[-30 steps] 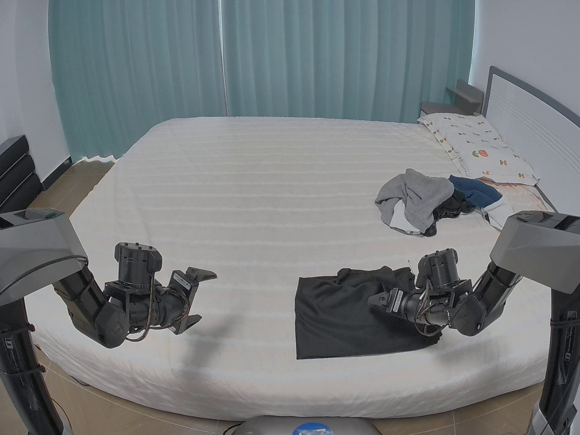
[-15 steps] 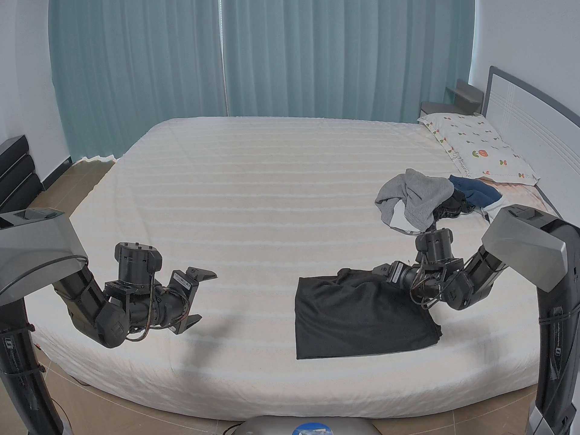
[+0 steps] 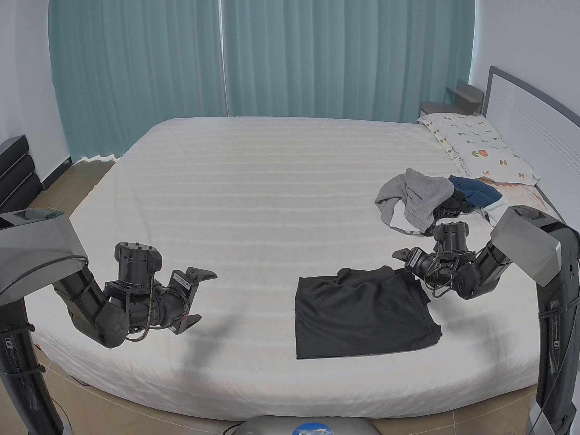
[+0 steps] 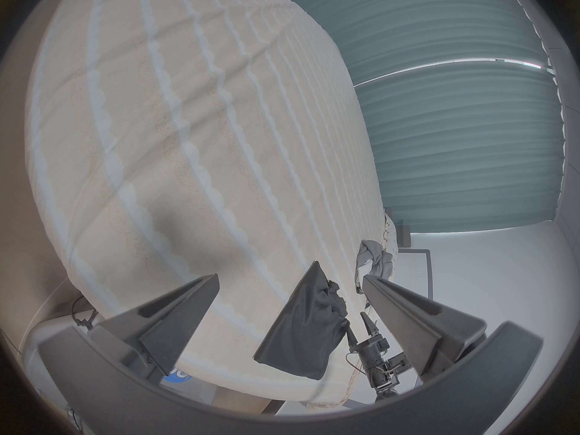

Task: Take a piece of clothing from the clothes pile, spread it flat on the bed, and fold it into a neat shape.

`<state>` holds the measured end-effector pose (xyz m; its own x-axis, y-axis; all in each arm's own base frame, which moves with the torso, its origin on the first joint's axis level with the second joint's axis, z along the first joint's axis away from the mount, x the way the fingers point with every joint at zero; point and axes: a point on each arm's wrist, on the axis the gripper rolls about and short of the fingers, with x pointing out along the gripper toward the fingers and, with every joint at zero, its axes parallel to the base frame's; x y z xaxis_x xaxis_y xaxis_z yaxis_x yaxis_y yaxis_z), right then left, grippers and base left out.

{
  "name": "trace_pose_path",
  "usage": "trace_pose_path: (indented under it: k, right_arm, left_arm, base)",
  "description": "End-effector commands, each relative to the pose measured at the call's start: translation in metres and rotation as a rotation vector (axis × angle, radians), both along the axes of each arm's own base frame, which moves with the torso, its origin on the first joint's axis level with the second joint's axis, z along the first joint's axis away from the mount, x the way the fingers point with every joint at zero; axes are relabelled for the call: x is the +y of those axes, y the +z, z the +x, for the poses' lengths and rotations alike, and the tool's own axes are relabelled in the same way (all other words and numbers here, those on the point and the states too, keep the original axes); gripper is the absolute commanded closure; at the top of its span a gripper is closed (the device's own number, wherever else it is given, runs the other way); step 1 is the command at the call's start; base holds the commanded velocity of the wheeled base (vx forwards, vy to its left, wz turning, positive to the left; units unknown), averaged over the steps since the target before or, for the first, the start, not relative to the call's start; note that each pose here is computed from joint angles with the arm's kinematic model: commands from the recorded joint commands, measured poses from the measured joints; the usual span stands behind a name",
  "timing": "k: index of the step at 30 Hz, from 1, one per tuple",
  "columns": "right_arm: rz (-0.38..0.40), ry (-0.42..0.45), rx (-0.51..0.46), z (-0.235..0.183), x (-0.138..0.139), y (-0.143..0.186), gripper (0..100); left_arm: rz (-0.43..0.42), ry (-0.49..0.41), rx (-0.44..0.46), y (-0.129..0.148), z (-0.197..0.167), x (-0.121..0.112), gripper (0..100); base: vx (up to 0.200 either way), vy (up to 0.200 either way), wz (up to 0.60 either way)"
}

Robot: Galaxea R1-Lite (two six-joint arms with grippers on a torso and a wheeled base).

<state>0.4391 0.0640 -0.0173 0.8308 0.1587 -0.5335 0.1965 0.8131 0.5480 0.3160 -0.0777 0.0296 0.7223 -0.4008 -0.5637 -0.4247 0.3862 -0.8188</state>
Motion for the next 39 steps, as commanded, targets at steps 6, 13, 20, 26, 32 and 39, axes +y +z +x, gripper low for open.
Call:
trace_pose_path:
  k: [6,13,20,26,32,39]
  right_arm:
    - [0.011,0.023,-0.007,0.001,0.001,-0.003,0]
    - [-0.030,0.048,0.011,0.000,0.001,-0.014,100]
    - [-0.031,0.011,-0.008,0.001,-0.016,-0.003,100]
    - [-0.030,-0.011,0.003,-0.001,-0.025,-0.005,100]
    - [-0.031,-0.019,0.006,-0.001,-0.028,-0.007,100]
    - [-0.028,-0.035,0.010,-0.001,-0.036,-0.007,0]
  left_arm:
    - [0.000,0.000,0.001,0.000,0.000,0.000,0]
    - [0.000,0.000,0.001,0.000,0.000,0.000,0]
    - [0.000,0.000,0.001,0.000,0.000,0.000,0]
    - [0.005,-0.005,-0.002,0.000,0.000,0.000,0]
    - [0.007,-0.005,-0.001,-0.001,0.000,0.000,0]
    - [0.007,-0.005,-0.001,-0.001,0.000,0.000,0]
  base:
    - [0.000,0.000,0.00]
    - [0.000,0.000,0.00]
    - [0.000,0.000,0.00]
    - [0.000,0.000,0.00]
    - [0.000,0.000,0.00]
    - [0.000,0.000,0.00]
